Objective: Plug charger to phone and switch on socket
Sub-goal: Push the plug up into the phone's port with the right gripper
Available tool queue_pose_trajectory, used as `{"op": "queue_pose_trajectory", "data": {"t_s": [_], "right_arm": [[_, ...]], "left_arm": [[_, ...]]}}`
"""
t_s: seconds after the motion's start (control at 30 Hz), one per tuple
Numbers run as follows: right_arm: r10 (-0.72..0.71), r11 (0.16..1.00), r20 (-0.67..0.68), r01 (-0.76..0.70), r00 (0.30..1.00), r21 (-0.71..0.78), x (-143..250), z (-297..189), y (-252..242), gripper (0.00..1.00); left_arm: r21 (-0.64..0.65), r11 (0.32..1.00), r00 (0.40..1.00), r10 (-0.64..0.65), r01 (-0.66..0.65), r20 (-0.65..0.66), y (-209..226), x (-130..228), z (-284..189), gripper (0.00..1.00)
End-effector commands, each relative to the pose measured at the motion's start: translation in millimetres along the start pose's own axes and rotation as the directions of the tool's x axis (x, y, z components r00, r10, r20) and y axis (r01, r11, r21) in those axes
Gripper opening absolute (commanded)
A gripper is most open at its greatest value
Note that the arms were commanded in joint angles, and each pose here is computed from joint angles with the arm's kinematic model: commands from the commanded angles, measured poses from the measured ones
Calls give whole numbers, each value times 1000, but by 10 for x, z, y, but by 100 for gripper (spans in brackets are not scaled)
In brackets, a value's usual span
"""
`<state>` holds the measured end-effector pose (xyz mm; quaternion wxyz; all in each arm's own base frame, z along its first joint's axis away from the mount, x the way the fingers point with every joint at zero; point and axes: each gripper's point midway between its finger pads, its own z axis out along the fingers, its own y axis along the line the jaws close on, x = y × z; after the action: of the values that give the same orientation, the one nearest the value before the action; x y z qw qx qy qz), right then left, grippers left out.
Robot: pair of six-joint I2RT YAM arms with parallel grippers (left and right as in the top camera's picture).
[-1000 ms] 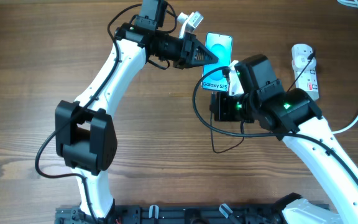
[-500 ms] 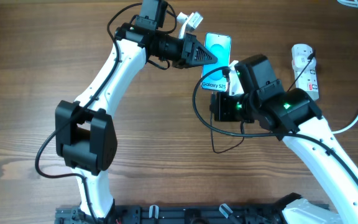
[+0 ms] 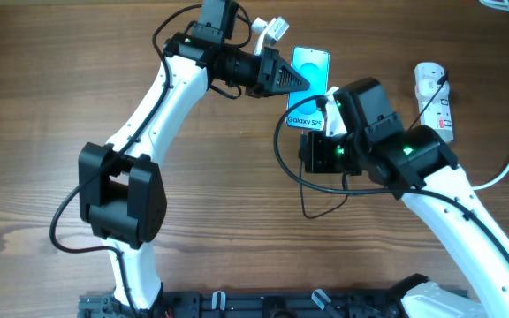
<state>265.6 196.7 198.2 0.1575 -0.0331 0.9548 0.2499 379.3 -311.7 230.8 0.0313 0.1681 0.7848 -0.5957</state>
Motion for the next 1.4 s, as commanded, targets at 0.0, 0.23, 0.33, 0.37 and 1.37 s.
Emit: {"op": "queue_pose_trajectory", "data": {"t_s": [0.0, 0.23, 0.33, 0.37, 1.37], "right_arm": [[4, 1000, -17, -4, 1000, -2, -13, 52, 17, 4], [1, 1000, -9, -1, 1000, -7, -32, 52, 28, 4], [-4, 1000, -11, 4, 1000, -6, -27, 52, 25, 4], [-5, 1000, -11, 5, 1000, -6, -27, 52, 25, 4], [-26, 1000, 20, 26, 999, 9, -94, 52, 9, 4]], "left_arm": [[58, 996, 997, 73, -72, -4, -304, 29, -51, 4], [43, 996, 997, 77, -77, 1, -279, 19, -50, 4], [3, 997, 997, 77, -77, 14, -212, -8, -48, 4], [-5, 997, 997, 77, -77, 17, -199, -13, -49, 4], [-11, 998, 998, 68, -68, 14, -183, -1, -48, 4]]}}
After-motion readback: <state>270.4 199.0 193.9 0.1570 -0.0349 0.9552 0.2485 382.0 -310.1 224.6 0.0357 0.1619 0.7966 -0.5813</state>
